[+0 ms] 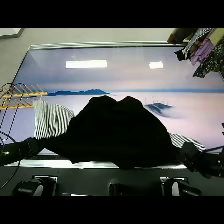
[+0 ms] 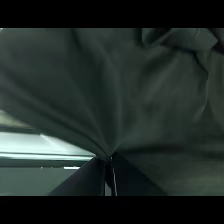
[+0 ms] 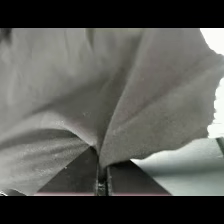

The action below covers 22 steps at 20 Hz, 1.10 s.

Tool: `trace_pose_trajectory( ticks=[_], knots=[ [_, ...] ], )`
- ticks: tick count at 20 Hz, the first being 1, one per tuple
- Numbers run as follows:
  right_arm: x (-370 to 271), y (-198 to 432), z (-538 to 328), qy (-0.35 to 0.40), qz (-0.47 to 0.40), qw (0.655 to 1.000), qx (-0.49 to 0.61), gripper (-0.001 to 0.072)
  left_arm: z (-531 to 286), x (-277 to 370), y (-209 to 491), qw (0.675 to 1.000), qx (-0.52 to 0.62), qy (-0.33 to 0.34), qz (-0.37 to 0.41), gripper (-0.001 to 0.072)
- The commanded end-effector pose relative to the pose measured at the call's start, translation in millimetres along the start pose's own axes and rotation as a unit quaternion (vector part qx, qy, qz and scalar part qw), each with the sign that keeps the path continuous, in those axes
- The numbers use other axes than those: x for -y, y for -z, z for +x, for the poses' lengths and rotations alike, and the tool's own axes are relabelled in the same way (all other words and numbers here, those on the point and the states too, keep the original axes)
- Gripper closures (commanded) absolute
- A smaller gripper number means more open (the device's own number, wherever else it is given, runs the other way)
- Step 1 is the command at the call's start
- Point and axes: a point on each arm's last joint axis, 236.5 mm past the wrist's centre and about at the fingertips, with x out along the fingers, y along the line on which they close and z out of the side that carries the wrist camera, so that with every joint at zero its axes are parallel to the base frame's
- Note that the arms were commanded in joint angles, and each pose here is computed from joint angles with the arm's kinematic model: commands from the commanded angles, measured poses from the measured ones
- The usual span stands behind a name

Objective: Fold the clothes and pants, and hang the long-sleeved shirts on hangers.

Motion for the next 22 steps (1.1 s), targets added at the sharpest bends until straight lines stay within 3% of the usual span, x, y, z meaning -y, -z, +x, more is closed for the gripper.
trace_pose_trajectory(
  ticks=[1,10,12,14,16,20,22],
  knots=[
    [-3.4,-31.6,15.5,0.0,0.038,0.999,-0.011,0.0684,19.9,10.4,-11.1,1.0,-0.024,0.018,-0.006,0.069],
    [-10.9,-119.3,128.3,-0.037,0.149,0.98,-0.129,0.0673,195.9,-9.7,-50.4,0.98,-0.179,0.015,-0.087,0.0689],
    [-15.0,-134.6,157.4,-0.037,0.152,0.981,-0.115,0.0614,220.3,-8.4,-56.9,0.982,-0.18,0.012,-0.063,0.0688],
    [-28.5,-155.3,178.3,-0.052,0.149,0.985,-0.073,0.0491,234.7,0.0,-76.1,0.988,-0.149,0.018,-0.043,0.0663],
    [-38.0,-183.7,181.4,-0.068,0.142,0.987,-0.008,0.0447,238.3,8.5,-106.9,0.994,-0.095,0.027,-0.039,0.0636],
    [-50.9,-217.8,155.0,-0.079,0.076,0.993,0.054,0.0416,223.5,16.3,-157.1,0.998,-0.028,0.042,-0.041,0.0344],
    [-66.6,-220.4,126.0,-0.071,-0.037,0.994,0.08,0.0275,209.3,17.3,-171.8,0.999,-0.005,0.042,-0.031,0.0314]
  ],
)
